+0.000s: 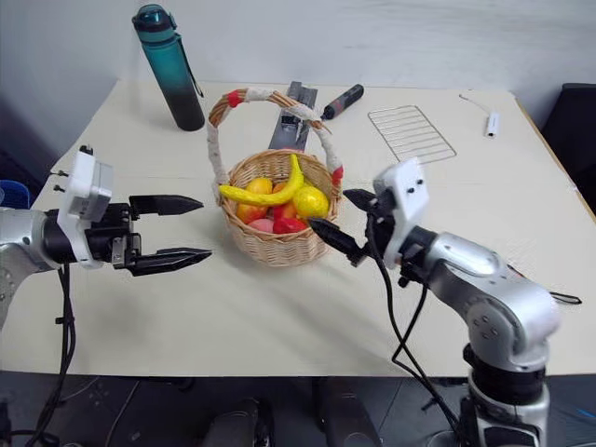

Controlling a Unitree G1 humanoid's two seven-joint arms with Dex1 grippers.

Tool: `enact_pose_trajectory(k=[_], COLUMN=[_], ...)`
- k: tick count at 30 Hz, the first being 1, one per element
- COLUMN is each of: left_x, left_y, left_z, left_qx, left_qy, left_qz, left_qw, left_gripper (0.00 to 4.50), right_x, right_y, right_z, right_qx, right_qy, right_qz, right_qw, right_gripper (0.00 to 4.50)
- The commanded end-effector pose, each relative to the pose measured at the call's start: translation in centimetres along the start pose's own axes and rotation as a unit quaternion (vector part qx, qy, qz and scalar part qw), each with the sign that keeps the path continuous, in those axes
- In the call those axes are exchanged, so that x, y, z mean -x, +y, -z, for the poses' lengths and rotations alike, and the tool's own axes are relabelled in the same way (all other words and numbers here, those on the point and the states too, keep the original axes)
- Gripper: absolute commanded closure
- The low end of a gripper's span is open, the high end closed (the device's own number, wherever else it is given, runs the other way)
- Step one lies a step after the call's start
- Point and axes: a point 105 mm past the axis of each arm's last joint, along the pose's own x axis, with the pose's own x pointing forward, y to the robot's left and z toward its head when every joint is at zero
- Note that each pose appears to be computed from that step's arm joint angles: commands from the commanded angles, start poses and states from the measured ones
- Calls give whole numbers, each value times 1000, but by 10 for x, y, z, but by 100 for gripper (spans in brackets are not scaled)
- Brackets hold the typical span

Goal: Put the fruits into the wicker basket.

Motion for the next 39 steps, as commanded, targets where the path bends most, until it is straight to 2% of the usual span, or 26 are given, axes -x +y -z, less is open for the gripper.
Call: enact_pose_trajectory(k=[1, 10, 11, 13, 23, 24, 29, 34, 39], left_x=[0, -4, -4, -4, -4, -5, -9, -12, -15], left_y=[2, 5, 5, 5, 5, 5, 7, 9, 11], left_z=[-10, -15, -15, -15, -15, -15, -16, -16, -16], left_qx=[-10, -21, -22, -24, -24, -23, -16, -10, -1], left_qy=[-17, -24, -24, -24, -28, -30, -37, -42, -50], left_qz=[-5, -7, -7, -10, -17, -17, -12, 2, 10], left_qw=[1000, 999, 999, 999, 999, 999, 999, 999, 999], left_gripper=[0, 0, 0, 0, 0, 0, 0, 0, 0], right_x=[-7, -69, -73, -78, -67, -63, -35, 29, 74], right_y=[-10, -31, -32, -32, -29, -31, -48, -110, -166], right_z=[-14, -20, -17, -12, -14, -16, -31, -68, -68], right_qx=[21, 7, 6, 11, 31, 34, 76, 165, 181], right_qy=[-35, -78, -77, -74, -97, -97, -101, -91, -71], right_qz=[41, 89, 89, 88, 82, 84, 86, 153, 229], right_qw=[998, 993, 993, 993, 991, 991, 988, 970, 954], right_gripper=[2, 2, 19, 65, 417, 431, 431, 431, 431])
